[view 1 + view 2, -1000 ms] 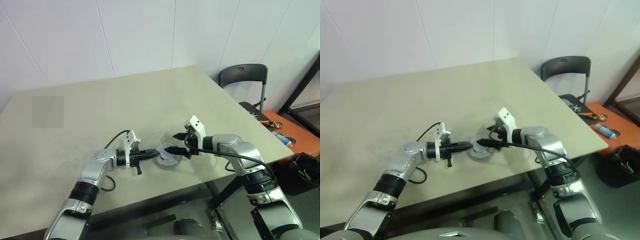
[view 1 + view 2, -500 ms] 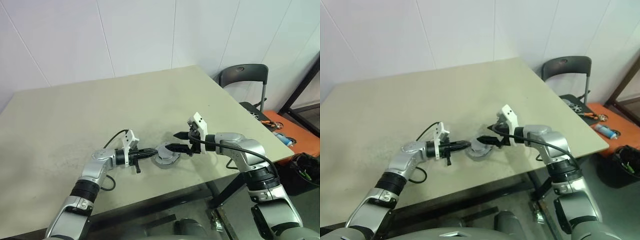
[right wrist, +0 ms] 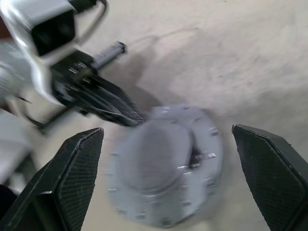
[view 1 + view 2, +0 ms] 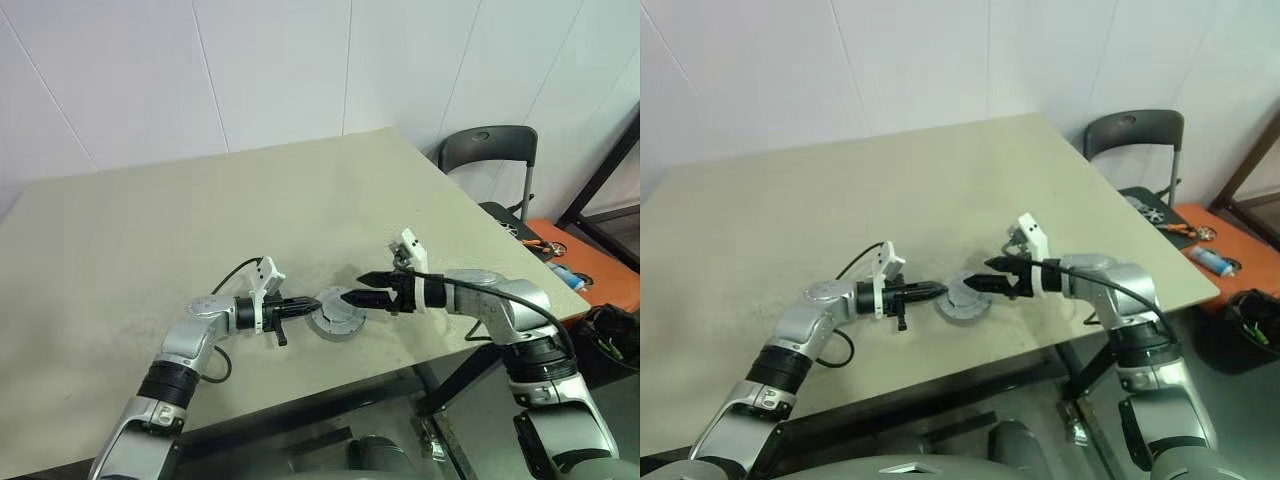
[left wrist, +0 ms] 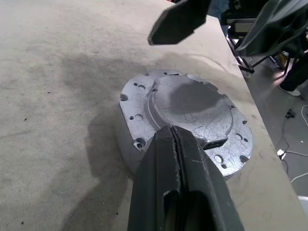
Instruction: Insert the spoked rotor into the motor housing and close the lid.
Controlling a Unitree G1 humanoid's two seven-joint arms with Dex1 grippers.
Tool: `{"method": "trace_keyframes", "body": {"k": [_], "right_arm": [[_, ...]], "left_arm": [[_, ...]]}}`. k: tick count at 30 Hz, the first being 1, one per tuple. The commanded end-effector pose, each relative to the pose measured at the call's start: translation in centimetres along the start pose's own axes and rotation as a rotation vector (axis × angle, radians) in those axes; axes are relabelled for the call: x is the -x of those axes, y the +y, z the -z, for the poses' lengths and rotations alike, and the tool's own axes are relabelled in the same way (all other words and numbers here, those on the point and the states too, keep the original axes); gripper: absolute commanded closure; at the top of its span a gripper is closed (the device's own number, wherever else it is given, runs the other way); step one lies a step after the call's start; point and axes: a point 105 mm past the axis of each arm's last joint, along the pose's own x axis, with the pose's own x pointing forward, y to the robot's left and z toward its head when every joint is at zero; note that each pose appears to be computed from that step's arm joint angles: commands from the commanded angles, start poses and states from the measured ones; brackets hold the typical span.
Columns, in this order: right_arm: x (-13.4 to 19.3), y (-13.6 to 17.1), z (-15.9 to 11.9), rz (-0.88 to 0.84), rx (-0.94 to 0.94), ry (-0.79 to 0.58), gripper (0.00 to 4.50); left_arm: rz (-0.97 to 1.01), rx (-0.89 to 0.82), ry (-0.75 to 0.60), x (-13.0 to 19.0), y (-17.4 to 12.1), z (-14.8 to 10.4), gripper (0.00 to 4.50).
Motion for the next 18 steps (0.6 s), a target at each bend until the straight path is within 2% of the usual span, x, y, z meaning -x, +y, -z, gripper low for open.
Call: {"method": "trace_keyframes", "body": {"k": [1,6,9,13,18], "right_arm": [[1.2,0.1,-1.4,-0.012,-0.101,-0.033,0.03],[2.0,-0.7,0.3,0.021,-0.234,0.02,0.03],[2.2,-1.2,2.2,0.046,-0.296,0.078,0.03],[2.6,-1.3,4.6,0.067,-0.328,0.147,0.03],[3.2,-2.1,5.6,0.107,-0.357,0.161,0.03]], "left_arm": [[0.017,-0.01,0.03,-0.4,0.1,0.6,4.5],[0.011,-0.015,0.032,-0.6,0.1,0.8,4.5],[0.014,-0.02,0.027,-1.4,-0.5,0.7,4.5],[0.008,-0.023,0.023,-2.3,-1.0,0.5,4.5],[0.001,-0.02,0.021,-3.0,-1.5,0.3,4.5]]}}
